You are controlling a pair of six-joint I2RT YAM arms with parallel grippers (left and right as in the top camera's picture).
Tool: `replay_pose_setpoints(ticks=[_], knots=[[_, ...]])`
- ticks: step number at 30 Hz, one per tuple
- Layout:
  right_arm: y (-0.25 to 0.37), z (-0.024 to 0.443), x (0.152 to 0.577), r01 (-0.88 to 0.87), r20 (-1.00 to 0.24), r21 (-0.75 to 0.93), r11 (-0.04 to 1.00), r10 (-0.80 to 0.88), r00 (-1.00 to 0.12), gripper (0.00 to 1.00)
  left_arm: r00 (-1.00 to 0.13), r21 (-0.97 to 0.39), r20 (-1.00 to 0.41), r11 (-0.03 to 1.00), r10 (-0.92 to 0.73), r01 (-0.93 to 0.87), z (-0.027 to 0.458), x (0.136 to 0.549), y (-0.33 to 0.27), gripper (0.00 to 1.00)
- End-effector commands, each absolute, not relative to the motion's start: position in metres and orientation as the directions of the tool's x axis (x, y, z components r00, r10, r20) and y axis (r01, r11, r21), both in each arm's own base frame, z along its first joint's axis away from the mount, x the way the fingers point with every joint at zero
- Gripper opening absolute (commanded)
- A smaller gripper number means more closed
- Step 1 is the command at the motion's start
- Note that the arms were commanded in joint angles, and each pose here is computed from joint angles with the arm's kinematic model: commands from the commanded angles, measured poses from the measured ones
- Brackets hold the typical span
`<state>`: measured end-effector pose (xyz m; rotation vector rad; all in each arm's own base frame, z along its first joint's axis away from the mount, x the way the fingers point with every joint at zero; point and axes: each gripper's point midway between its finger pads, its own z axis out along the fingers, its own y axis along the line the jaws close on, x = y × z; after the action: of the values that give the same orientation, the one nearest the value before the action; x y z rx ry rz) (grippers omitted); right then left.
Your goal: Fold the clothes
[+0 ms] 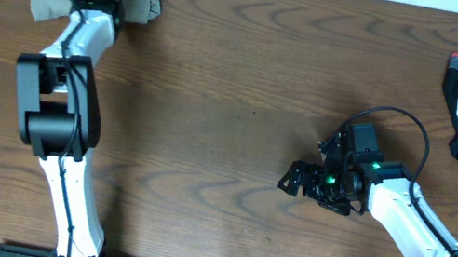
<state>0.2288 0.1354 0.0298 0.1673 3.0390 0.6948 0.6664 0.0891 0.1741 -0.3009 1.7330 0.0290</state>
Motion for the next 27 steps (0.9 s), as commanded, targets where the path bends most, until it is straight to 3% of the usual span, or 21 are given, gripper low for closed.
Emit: replay_pose_setpoints(ticks=[1,16,21,27], knots=[[0.133,0.032,0.229,0.090,-0.007,0.434,0.896,0.103,-0.995,0.99,-0.193,-0.132,-0.965,0.967,-0.176,-0.218,0.139,0.671,0.092,0.98],[0.134,0.032,0.230,0.089,-0.011,0.437,0.895,0.104,-0.994,0.99,-0.305,-0.105,-0.931,0.945,-0.203,-0.309,0.035,0.663,0.127,0.98],[0.134,0.032,0.230,0.097,-0.008,0.437,0.894,0.111,-0.994,0.99,-0.205,-0.123,-0.961,0.950,-0.187,-0.288,0.084,0.671,0.125,0.98],[0.134,0.032,0.230,0.096,-0.009,0.437,0.895,0.111,-0.994,0.99,-0.076,-0.154,-0.983,0.979,-0.165,-0.136,0.165,0.678,0.094,0.98]])
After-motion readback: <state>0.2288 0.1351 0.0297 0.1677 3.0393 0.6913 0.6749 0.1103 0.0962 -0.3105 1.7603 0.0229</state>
